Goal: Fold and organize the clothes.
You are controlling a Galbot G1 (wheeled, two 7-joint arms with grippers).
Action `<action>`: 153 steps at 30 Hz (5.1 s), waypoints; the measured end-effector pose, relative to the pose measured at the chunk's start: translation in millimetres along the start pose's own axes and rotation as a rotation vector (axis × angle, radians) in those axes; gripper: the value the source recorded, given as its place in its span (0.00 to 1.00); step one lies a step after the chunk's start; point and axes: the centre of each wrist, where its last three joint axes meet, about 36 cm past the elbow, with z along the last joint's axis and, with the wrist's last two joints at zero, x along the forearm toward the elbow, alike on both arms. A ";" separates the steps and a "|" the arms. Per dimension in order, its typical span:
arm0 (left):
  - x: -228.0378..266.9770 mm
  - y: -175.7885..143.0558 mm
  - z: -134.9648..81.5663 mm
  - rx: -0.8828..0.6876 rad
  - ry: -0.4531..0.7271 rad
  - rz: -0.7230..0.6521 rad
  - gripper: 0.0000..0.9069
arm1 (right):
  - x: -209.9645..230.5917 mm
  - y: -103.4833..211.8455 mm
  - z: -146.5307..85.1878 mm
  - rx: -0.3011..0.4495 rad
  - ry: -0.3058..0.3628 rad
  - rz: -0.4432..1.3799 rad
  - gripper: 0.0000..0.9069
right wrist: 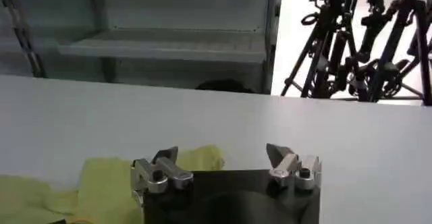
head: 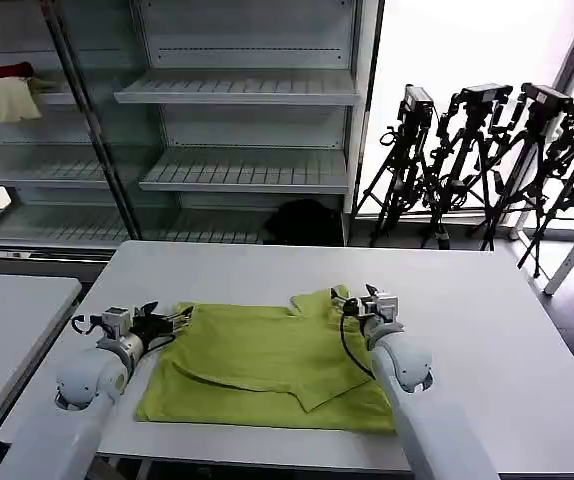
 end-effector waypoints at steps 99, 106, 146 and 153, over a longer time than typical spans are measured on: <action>143.5 -19.2 64.6 0.051 -0.068 0.043 1.00 | 204.7 14.5 72.6 0.144 -0.033 0.057 1.00; 150.9 -23.7 68.0 0.062 -0.092 0.009 1.00 | 206.7 2.8 68.0 0.194 -0.120 0.108 1.00; 136.0 -85.9 122.6 0.342 -0.122 -0.123 0.00 | 217.2 -64.7 4.1 -0.081 -0.468 0.120 1.00; 133.3 -79.9 121.9 0.307 -0.225 -0.158 0.00 | 216.9 -67.1 4.7 -0.083 -0.464 0.126 1.00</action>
